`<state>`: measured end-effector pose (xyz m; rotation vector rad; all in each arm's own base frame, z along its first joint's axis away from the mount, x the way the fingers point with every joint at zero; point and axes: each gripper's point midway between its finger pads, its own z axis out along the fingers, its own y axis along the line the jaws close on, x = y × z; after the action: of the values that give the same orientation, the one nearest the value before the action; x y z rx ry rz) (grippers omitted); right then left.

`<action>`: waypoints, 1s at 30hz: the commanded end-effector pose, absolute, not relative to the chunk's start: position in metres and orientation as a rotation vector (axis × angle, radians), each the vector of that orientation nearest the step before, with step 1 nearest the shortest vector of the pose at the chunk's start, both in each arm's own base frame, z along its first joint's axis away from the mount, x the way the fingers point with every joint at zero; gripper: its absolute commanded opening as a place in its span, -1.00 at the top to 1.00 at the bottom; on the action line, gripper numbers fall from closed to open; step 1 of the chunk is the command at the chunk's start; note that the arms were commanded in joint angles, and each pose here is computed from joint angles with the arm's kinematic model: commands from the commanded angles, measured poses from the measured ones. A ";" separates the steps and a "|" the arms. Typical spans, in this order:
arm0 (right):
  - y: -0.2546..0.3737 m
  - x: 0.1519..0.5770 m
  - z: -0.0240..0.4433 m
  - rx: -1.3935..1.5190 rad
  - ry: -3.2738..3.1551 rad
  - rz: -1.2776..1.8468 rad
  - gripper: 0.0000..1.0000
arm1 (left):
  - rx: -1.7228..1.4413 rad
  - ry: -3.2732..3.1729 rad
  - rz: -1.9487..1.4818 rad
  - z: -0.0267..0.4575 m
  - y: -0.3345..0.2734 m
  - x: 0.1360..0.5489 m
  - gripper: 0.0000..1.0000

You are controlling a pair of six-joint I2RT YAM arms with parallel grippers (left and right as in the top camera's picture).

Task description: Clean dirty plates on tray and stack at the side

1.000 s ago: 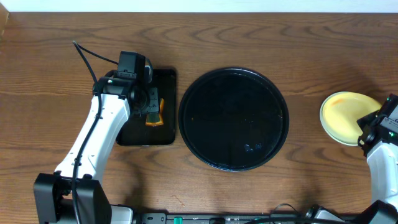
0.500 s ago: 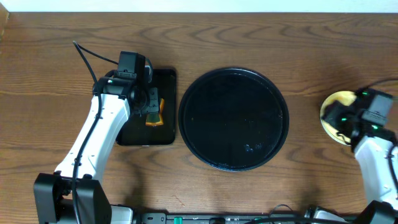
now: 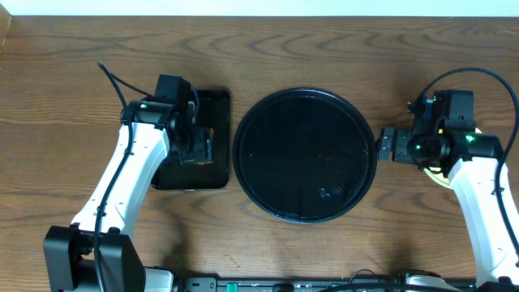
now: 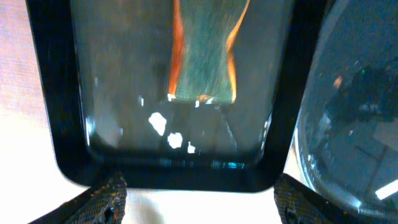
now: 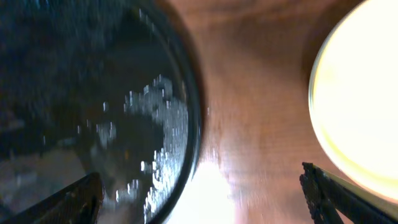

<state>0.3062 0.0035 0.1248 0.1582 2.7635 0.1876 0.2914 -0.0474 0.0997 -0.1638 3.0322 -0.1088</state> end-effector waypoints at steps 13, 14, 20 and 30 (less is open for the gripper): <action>0.017 0.278 0.140 0.064 2.753 0.237 -0.99 | -0.246 2.842 -0.132 0.169 -0.033 0.254 -0.55; 0.017 0.276 0.141 0.061 2.734 0.235 -0.98 | -0.243 2.809 -0.137 0.174 -0.033 0.252 -0.56; 0.017 0.253 0.156 0.045 2.560 0.210 -0.99 | -0.189 2.597 -0.169 0.194 -0.029 0.225 -0.56; 0.015 0.226 0.197 0.028 2.310 0.169 -0.98 | -0.164 2.292 -0.224 0.213 -0.025 0.184 -0.56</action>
<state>0.2291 0.0154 0.1959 0.0389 2.3265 0.1830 0.1874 -0.0285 0.2112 -0.1655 2.3306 -0.2427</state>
